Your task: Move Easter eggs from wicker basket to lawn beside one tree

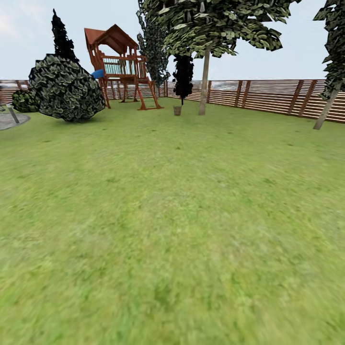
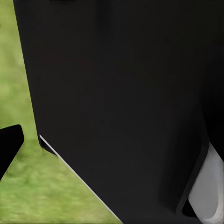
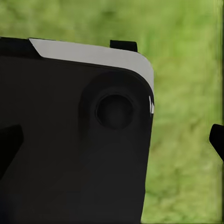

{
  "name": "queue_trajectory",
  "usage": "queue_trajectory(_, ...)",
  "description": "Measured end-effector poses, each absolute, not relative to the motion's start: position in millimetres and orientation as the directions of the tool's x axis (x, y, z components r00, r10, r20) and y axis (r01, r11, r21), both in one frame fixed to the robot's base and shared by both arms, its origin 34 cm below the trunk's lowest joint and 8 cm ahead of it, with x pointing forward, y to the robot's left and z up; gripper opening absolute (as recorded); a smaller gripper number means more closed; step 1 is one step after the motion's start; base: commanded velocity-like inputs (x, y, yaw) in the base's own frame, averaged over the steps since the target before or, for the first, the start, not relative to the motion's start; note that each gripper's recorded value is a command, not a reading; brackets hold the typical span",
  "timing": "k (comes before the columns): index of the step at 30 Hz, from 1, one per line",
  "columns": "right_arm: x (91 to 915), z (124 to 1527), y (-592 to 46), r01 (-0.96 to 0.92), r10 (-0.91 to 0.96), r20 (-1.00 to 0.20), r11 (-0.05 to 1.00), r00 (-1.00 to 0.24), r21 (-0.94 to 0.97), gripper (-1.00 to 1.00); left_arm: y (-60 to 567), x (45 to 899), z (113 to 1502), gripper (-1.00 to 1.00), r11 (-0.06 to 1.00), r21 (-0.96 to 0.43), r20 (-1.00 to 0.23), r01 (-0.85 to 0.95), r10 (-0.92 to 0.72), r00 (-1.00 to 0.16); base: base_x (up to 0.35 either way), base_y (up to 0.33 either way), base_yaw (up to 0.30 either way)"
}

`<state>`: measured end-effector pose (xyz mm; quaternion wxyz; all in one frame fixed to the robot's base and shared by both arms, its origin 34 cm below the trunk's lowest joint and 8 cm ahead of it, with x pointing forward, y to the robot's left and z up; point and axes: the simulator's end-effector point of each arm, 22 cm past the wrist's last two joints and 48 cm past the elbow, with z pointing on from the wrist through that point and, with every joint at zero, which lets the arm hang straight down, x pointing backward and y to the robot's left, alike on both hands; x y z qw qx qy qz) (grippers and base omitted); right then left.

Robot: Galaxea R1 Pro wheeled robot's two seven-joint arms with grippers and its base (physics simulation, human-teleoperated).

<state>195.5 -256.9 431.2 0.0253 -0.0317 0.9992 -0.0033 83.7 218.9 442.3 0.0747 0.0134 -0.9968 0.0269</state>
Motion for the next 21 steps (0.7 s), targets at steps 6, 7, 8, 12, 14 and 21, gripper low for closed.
queue_trajectory(6, 195.5, 431.2, -254.2, -0.063, -0.063, -0.051, 0.998, -0.997, -0.005, 1.0, 218.9, 83.8, 442.3, 1.0, 0.998, -0.052, 0.15, -0.031, -0.023, -0.988, 0.34, 0.0, 0.0)
queue_trajectory(7, 195.5, 431.2, -254.9, -0.063, -0.063, -0.05, 0.998, -0.997, -0.006, 1.0, 218.9, 83.8, 442.3, 1.0, 0.998, -0.052, 0.149, -0.031, -0.023, -0.989, 0.34, 0.0, 0.0)
queue_trajectory(8, 195.5, 431.2, -255.8, -0.063, -0.063, -0.05, 0.998, -0.997, -0.007, 1.0, 218.9, 83.8, 442.3, 1.0, 0.998, -0.052, 0.149, -0.031, -0.023, -0.989, 0.34, 0.0, 0.0)
queue_trajectory(12, 195.5, 431.2, -257.7, -0.064, -0.064, -0.05, 0.998, -0.997, -0.009, 1.0, 218.9, 83.6, 442.3, 1.0, 0.998, -0.052, 0.15, -0.031, -0.023, -0.988, 0.34, 0.0, 0.0)
queue_trajectory(14, 195.5, 431.2, -256.4, -0.064, -0.065, -0.05, 0.998, -0.997, -0.008, 1.0, 218.9, 83.7, 442.3, 1.0, 0.998, -0.052, 0.15, -0.031, -0.023, -0.988, 0.34, 0.0, 0.0)
queue_trajectory(21, 195.5, 431.2, -256.1, -0.063, -0.063, -0.05, 0.998, -0.997, -0.007, 1.0, 218.9, 83.8, 442.3, 1.0, 0.998, -0.052, 0.149, -0.031, -0.023, -0.989, 0.34, 0.0, 0.0)
